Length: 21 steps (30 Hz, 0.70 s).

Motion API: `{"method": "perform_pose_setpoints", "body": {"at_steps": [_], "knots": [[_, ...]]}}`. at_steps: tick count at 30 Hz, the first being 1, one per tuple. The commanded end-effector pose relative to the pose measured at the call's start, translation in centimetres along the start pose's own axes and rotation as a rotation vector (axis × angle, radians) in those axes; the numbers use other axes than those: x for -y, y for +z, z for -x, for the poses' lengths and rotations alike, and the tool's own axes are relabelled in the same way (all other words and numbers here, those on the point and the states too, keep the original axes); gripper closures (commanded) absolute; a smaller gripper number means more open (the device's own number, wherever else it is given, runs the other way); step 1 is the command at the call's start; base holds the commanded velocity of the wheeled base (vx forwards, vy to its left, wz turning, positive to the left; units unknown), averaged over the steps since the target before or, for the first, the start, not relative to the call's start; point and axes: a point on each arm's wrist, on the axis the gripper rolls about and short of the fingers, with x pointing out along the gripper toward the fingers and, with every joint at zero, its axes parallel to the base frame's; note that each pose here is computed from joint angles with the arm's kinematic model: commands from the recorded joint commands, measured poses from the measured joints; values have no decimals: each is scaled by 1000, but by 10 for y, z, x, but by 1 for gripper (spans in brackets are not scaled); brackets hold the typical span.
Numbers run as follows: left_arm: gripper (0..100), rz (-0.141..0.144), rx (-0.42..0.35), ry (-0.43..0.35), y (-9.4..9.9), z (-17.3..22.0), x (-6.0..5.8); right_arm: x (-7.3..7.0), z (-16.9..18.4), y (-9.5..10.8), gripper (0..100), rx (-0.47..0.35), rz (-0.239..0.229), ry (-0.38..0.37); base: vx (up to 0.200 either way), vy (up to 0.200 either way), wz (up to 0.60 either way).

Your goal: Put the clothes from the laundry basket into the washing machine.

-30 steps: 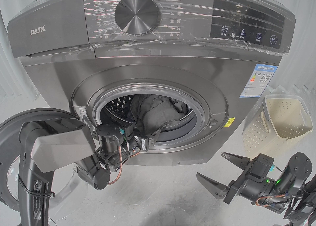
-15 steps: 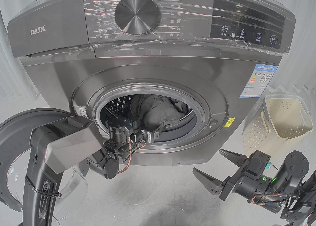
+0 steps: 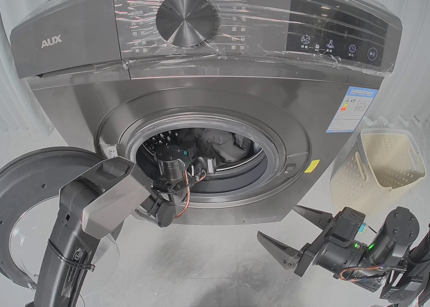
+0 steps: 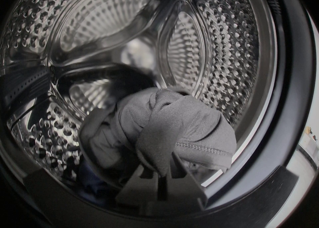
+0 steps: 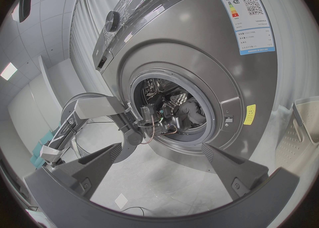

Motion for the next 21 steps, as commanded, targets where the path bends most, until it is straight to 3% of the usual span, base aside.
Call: {"method": "perform_pose_setpoints", "body": {"at_steps": [1, 8, 14, 15, 19, 21], "knots": [[100, 5, 93, 78, -1, -29, -13, -1, -1, -2, 0, -6, 3, 4, 0, 0, 0], [100, 6, 140, 126, 7, -45, -26, -2, -2, -2, 0, -6, 1, 9, 0, 0, 0], [100, 4, 125, 127, 1, -46, -27, -5, -2, -4, 0, -15, 2, 21, 0, 0, 0], [0, 4, 122, 126, 0, -46, -26, -5, -2, -4, 0, -16, 3, 22, 0, 0, 0], [0, 3, 103, 122, -3, -43, -24, -5, -2, -4, 0, -16, 3, 22, 0, 0, 0], [0, -1, 49, 120, -9, -35, -22, -5, -2, -4, 0, -16, 3, 22, 0, 0, 0]]}}
